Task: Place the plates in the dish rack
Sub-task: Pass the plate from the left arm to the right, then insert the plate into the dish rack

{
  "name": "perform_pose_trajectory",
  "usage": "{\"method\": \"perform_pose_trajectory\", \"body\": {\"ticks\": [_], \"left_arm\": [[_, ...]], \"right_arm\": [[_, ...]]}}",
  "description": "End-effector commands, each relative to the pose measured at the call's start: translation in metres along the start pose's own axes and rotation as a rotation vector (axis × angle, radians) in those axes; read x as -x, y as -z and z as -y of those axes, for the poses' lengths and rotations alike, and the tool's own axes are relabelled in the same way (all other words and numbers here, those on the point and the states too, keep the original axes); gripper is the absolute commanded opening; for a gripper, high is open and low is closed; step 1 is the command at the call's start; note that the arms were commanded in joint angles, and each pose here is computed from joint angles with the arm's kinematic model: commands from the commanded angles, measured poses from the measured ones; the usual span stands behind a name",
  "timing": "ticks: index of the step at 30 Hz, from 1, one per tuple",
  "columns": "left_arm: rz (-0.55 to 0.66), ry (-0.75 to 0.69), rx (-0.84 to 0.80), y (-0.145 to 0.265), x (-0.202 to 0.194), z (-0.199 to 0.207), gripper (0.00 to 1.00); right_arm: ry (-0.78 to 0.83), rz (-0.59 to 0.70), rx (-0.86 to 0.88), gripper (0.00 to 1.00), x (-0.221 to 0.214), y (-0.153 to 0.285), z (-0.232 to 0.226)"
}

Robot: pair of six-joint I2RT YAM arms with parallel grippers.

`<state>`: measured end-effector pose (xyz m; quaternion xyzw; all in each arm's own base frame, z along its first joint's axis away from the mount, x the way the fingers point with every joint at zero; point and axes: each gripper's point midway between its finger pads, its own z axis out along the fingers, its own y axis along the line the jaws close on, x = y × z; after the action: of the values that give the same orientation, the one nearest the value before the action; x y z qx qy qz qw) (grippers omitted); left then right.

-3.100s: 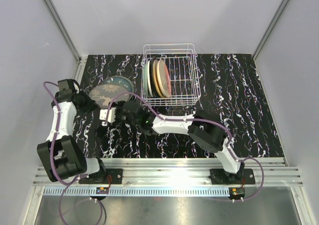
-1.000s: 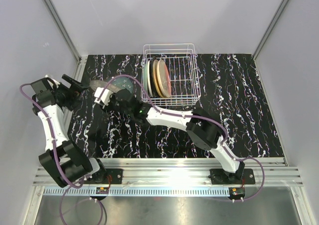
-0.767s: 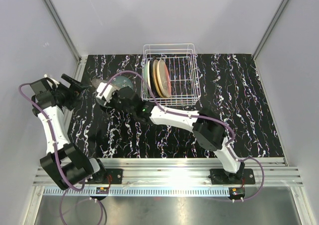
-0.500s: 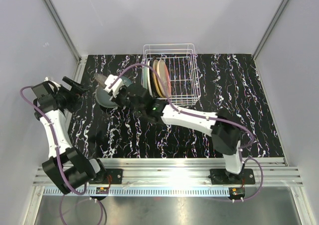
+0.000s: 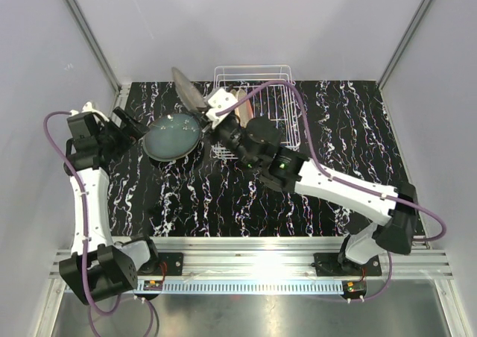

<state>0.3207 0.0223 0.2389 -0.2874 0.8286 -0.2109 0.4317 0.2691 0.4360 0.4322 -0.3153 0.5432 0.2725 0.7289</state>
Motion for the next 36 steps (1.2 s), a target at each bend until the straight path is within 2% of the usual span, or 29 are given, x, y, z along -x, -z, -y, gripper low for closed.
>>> {"method": "perform_pose_trajectory", "body": {"ticks": [1,5,10,13,14,19,22,30,36], "left_arm": [[0.125,-0.099,0.015,0.013,0.03,0.02,0.99],[0.183,-0.192,0.039,0.016,0.041,0.038,0.99],[0.153,-0.287,0.038,0.001,0.045,0.062,0.99],[0.121,-0.3,0.022,-0.016,0.039,0.064,0.99],[0.099,-0.306,-0.014,-0.021,0.034,0.067,0.99],[0.012,-0.276,0.022,-0.053,0.012,0.045,0.99],[-0.005,-0.256,-0.051,-0.052,0.01,0.053,0.99],[-0.027,-0.192,-0.058,-0.057,0.011,0.039,0.99],[-0.038,-0.187,-0.06,-0.057,0.008,0.037,0.99]], "right_arm": [[0.0,0.214,-0.233,0.0,0.08,0.03,0.066],[-0.015,0.188,-0.364,0.0,0.068,0.048,0.106],[-0.102,0.157,-0.497,0.0,0.038,0.067,0.168],[-0.11,0.136,-0.528,0.0,0.021,0.069,0.184],[-0.11,0.128,-0.536,0.0,0.017,0.068,0.187],[-0.12,0.09,-0.579,0.0,-0.008,0.06,0.199],[-0.134,0.082,-0.605,0.0,-0.023,0.055,0.207],[-0.193,0.075,-0.617,0.0,-0.057,0.029,0.211],[-0.257,0.125,-0.605,0.0,-0.069,0.02,0.209]]}}
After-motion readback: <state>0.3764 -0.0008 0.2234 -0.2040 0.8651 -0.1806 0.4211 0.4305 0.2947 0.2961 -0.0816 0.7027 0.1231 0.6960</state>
